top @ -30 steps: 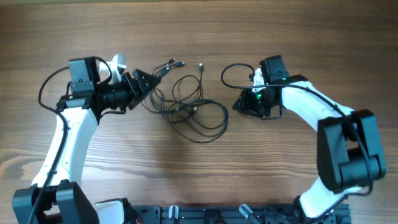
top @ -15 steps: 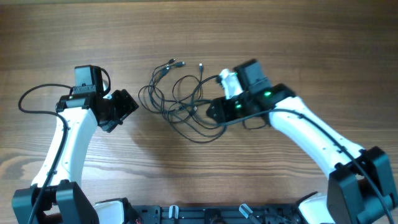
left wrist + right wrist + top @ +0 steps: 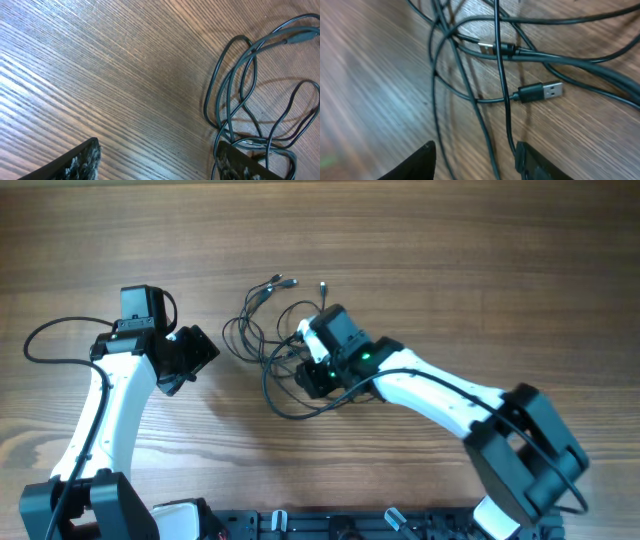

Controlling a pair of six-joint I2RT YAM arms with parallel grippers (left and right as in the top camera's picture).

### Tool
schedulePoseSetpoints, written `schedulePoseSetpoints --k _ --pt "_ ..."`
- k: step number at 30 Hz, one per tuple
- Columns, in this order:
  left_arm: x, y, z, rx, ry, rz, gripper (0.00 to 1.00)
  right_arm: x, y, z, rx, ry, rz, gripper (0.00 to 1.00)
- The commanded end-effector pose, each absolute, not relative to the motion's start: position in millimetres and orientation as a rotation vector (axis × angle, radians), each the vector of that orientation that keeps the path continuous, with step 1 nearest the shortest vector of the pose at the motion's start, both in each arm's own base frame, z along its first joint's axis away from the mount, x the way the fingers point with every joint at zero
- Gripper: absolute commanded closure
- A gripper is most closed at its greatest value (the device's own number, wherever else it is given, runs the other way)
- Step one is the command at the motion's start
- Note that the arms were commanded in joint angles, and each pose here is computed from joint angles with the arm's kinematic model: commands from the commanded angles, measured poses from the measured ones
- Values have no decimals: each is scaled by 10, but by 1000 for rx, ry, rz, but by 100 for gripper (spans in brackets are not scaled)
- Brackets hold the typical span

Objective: Untangle cables
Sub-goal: 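Lower the right gripper onto the cable pile and grasp a strand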

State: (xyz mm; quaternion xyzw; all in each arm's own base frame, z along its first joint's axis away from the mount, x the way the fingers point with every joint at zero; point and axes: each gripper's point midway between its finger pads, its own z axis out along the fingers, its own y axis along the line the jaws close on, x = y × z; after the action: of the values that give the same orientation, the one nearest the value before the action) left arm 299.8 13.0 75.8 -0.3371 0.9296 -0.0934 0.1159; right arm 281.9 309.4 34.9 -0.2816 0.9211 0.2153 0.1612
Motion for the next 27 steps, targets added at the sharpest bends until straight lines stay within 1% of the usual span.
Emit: schedulePoseSetpoints --k 1,4,7,12,18,22,27 --pt "3006 164 761 -1006 2713 -255 24 2874 3066 130 -771 2672 553 48" --pt "3006 164 761 -1006 2713 -255 22 2898 3086 100 -734 2679 563 52" --pt "3006 164 761 -1006 2713 -255 22 2936 3112 119 -728 2659 569 59" --pt "2989 161 756 -1009 2720 -254 22 2967 3071 102 -663 2679 539 61" --pt "2978 160 753 -1011 2724 -253 22 2966 3070 92 -662 2681 538 61" --pt "2978 160 753 -1011 2724 -253 22 2965 3069 92 -662 2682 538 67" --pt "2969 159 751 -1013 2727 -252 22 2965 3069 92 -661 2682 539 66"
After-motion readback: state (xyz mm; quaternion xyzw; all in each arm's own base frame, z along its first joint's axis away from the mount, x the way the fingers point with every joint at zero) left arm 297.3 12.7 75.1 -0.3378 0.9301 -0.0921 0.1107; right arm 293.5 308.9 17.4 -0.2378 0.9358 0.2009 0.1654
